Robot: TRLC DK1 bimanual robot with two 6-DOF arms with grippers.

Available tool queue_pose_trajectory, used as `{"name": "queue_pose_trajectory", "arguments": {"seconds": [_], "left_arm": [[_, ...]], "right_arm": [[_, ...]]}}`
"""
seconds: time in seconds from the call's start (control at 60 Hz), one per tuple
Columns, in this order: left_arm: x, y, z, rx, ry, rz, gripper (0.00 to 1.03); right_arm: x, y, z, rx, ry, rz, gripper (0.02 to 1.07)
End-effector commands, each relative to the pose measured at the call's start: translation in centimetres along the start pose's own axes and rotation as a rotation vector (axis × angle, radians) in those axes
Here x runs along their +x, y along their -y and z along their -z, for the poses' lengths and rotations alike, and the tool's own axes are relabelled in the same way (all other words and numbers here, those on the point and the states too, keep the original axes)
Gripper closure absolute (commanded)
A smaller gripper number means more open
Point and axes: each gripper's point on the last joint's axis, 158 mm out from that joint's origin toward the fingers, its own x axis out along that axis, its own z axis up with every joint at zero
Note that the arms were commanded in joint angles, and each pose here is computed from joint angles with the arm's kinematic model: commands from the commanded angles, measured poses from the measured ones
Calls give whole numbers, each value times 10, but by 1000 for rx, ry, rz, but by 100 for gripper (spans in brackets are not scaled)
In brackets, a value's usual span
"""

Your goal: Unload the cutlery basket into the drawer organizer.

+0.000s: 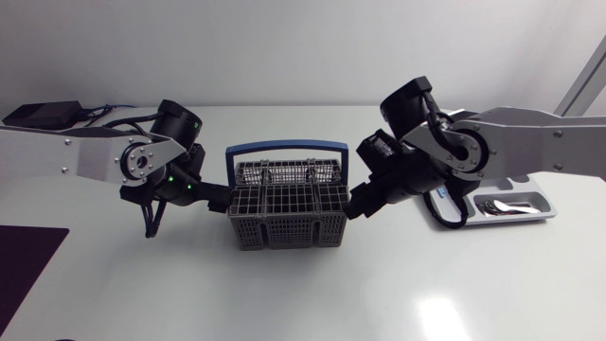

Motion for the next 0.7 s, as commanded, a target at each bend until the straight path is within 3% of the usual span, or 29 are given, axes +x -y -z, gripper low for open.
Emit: {"name": "queue_pose_trajectory", "arguments": {"seconds": [0.0,0.283,0.483,0.583,0.683], "left_arm": [[1,20,7,24,-10,72,4],[1,13,9,11,-11,63,4],[-3,10,12,11,-8,62,4],[-6,6,11,9,1,59,4],[-10,2,12,9,9,56,4]], "right_arm": [[3,-37,-5,-46,34,-100,68],[1,-41,-3,-58,30,-87,68],[3,-21,2,-47,15,6,67],[1,-5,4,-31,12,62,56],[-3,8,8,-14,7,97,32]]}}
